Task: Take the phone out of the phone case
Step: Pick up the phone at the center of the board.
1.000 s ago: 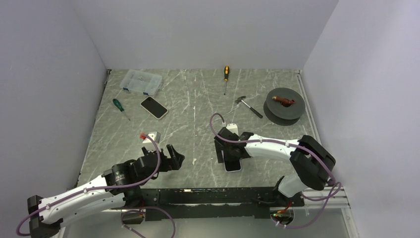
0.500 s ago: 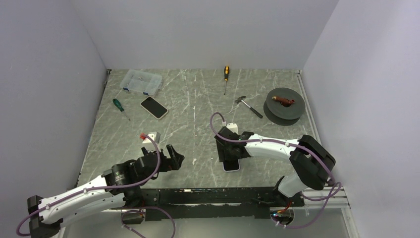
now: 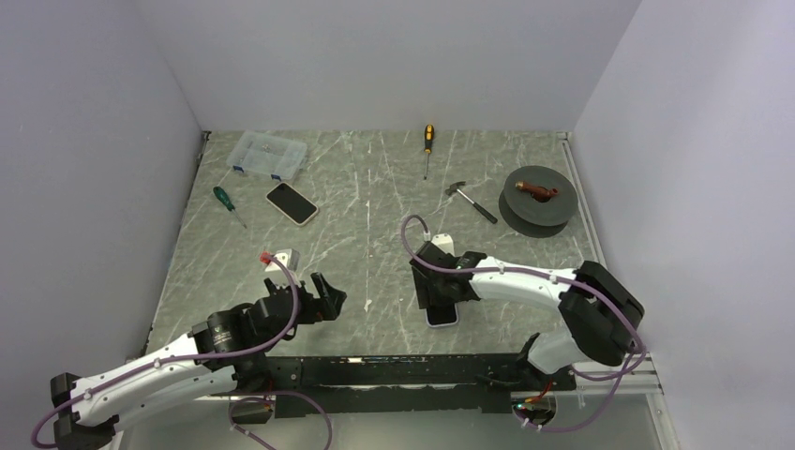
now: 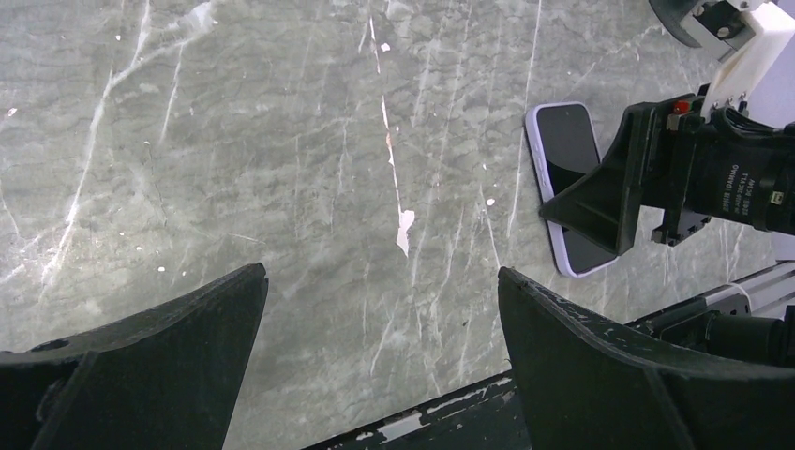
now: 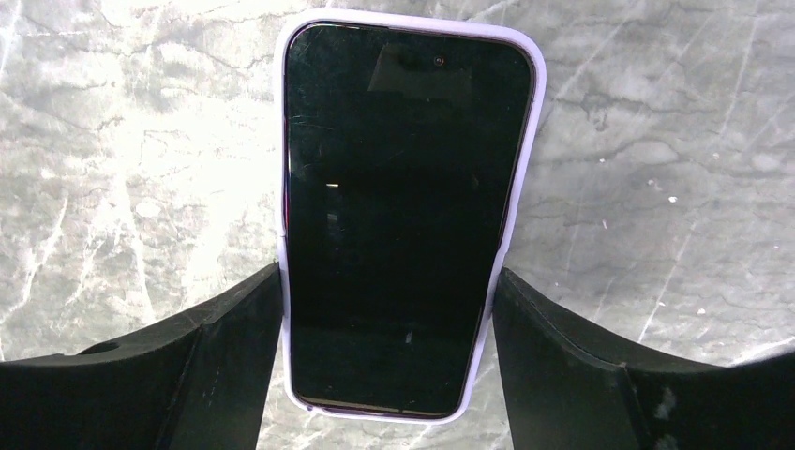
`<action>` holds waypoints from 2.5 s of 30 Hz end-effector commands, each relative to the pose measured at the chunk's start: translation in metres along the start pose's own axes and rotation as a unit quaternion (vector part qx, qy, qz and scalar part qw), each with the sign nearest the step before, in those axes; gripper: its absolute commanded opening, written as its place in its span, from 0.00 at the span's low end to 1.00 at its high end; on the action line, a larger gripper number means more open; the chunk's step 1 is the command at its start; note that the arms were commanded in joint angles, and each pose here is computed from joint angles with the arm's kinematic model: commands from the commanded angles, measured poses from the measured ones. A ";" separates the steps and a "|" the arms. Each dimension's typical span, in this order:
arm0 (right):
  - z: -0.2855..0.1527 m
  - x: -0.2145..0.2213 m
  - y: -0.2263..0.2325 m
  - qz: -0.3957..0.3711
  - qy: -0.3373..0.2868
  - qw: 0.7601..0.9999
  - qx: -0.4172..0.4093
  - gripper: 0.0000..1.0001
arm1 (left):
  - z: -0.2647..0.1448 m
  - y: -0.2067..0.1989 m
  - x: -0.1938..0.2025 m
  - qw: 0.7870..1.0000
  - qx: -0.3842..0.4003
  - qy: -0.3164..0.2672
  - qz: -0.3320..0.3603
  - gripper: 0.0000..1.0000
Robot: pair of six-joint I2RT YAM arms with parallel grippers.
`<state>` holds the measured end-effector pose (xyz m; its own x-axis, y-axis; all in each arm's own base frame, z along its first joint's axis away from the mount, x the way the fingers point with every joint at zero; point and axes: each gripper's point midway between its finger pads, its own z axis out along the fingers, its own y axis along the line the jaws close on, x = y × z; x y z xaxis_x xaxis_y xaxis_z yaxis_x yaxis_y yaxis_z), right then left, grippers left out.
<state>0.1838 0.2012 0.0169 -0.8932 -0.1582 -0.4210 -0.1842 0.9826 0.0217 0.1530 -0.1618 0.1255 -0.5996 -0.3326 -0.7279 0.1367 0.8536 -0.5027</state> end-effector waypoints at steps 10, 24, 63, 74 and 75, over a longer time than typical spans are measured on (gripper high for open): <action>-0.067 -0.040 0.021 -0.037 -0.140 0.986 -0.077 0.00 | -0.002 -0.033 -0.033 0.995 0.071 -0.071 -0.018 0.99; -0.150 -0.046 0.067 -0.106 -0.261 0.932 -0.229 0.00 | -0.001 -0.135 -0.071 0.971 0.217 -0.081 0.057 0.99; -0.189 -0.045 0.084 -0.123 -0.316 0.902 -0.266 0.00 | 0.034 -0.199 -0.036 0.947 0.317 0.040 0.010 0.69; -0.191 -0.047 0.084 -0.120 -0.320 0.901 -0.266 0.00 | 0.037 -0.198 -0.029 0.947 0.317 0.054 0.009 0.55; -0.191 -0.047 0.084 -0.120 -0.320 0.902 -0.265 0.00 | 0.037 -0.198 -0.028 0.947 0.317 0.053 0.008 0.53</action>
<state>0.1288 0.2580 0.1718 -0.4464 -0.2447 -0.8607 -0.6616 0.7379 0.1333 0.1727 -0.3317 0.2194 -0.6699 -0.2298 -0.7060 0.5561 0.4747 -0.6822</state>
